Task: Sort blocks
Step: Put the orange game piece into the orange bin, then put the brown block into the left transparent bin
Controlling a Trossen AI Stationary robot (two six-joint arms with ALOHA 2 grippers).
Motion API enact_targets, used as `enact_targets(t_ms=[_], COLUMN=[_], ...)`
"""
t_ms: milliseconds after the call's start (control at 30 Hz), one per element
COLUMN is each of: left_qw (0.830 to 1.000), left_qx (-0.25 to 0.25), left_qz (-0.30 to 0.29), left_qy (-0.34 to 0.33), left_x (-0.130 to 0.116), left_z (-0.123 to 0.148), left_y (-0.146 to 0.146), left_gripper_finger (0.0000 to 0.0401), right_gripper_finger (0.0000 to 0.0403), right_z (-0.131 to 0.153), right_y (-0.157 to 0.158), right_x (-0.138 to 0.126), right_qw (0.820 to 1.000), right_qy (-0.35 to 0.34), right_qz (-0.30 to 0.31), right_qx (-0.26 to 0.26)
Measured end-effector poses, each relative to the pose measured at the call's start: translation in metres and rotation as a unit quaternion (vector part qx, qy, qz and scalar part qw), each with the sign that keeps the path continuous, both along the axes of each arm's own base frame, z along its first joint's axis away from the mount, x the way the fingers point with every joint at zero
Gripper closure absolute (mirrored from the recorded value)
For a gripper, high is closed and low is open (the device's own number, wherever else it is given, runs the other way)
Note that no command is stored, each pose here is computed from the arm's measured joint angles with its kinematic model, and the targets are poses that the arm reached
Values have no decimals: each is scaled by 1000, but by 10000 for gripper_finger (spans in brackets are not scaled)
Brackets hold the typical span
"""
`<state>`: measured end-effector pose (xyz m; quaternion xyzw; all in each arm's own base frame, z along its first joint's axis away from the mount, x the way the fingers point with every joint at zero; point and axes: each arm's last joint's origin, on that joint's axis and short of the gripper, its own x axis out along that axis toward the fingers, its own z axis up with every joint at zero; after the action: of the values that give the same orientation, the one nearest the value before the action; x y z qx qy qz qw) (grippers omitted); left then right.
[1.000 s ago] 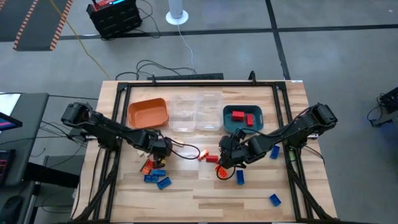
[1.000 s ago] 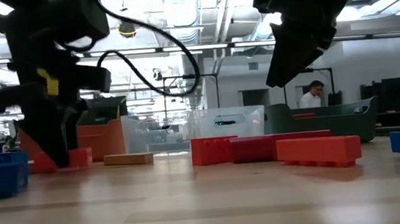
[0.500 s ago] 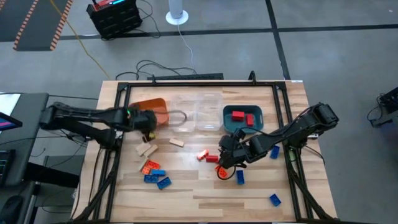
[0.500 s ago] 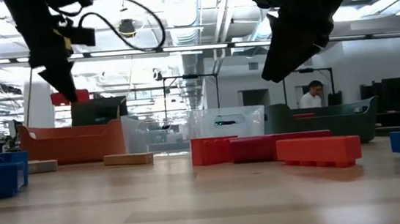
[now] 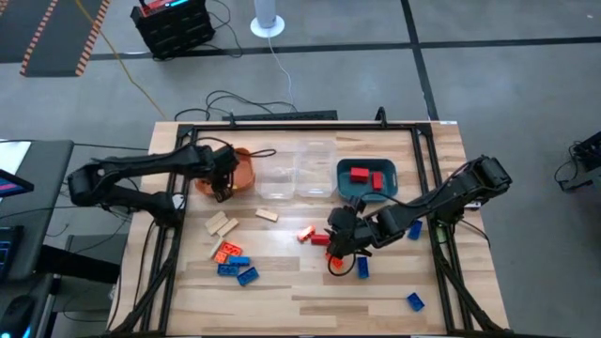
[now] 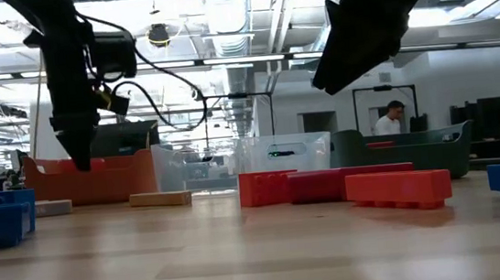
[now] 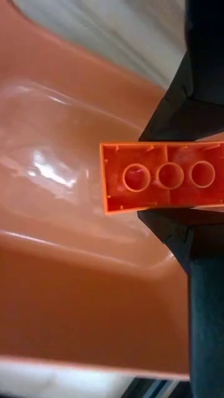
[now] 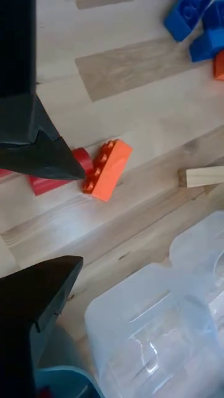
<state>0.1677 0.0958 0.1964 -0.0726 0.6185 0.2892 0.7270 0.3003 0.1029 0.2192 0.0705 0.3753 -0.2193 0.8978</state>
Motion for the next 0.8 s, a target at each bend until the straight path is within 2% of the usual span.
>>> enact_targets(t_ms=[100, 300, 467, 600, 800], left_qw=[1000, 1000, 1000, 996, 974], left_qx=[-7, -14, 1, 26, 32], left_qz=[6, 6, -4, -63, -175], left_qy=[8, 19, -10, -62, -142], left_x=[1, 2, 3, 9, 28], left_z=[-4, -7, 9, 26, 36], left_y=[2, 3, 1, -20, -69], left_gripper_finger=[259, 166, 150, 155, 157], right_gripper_finger=[159, 159, 159, 159, 159], right_z=[0, 0, 0, 0, 1], right_y=[0, 0, 0, 0, -5], right_x=[0, 0, 0, 0, 3], right_qw=[1000, 1000, 1000, 1000, 1000], right_qy=[1, 2, 2, 2, 1], right_qz=[2, 3, 3, 3, 2], right_qx=[-3, -4, -4, -4, -10])
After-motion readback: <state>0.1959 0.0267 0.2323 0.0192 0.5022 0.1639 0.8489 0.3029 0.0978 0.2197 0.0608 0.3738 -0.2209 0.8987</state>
